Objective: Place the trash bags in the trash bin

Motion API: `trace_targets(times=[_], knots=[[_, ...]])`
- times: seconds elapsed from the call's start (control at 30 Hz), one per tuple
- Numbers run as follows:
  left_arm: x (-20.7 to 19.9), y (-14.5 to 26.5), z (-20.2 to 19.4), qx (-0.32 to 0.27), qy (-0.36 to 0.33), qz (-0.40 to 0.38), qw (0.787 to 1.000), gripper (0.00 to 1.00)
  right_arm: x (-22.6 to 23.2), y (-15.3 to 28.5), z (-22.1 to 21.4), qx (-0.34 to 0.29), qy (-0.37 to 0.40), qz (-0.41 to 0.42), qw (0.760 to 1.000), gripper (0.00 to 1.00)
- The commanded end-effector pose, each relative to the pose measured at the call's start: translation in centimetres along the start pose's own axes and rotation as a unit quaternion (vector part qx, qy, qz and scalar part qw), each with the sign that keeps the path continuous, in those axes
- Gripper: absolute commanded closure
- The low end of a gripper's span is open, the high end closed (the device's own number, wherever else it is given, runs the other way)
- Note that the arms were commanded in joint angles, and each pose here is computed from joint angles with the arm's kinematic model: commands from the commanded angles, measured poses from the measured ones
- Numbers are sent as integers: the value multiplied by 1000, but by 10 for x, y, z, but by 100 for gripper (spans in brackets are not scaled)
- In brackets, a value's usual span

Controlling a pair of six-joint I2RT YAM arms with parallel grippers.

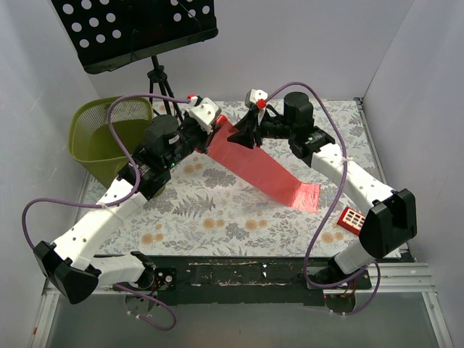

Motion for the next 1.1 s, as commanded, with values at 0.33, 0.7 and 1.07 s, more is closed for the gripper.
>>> trace_targets(times=[0.33,0.7,1.07], knots=[[8,3,5,-19,-4,14,1000,100,-14,-12,32,-44,18,1,999,71],[9,2,5,-21,-3,16,1000,100,-7,-13,28,-39,19,7,999,83],[12,3,3,-19,-1,30,999,100,-9,-10,18,-21,11,-18,1000,82]])
Point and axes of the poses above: each gripper's point midway between its finger pads, its own y axis back along the fingers, its own x axis along the line the jaws close on, z = x × y, the point moved 3 cm from there along y, back along the fingers, and after that the axes turned 14 degrees about y, right-handed, at the moved point
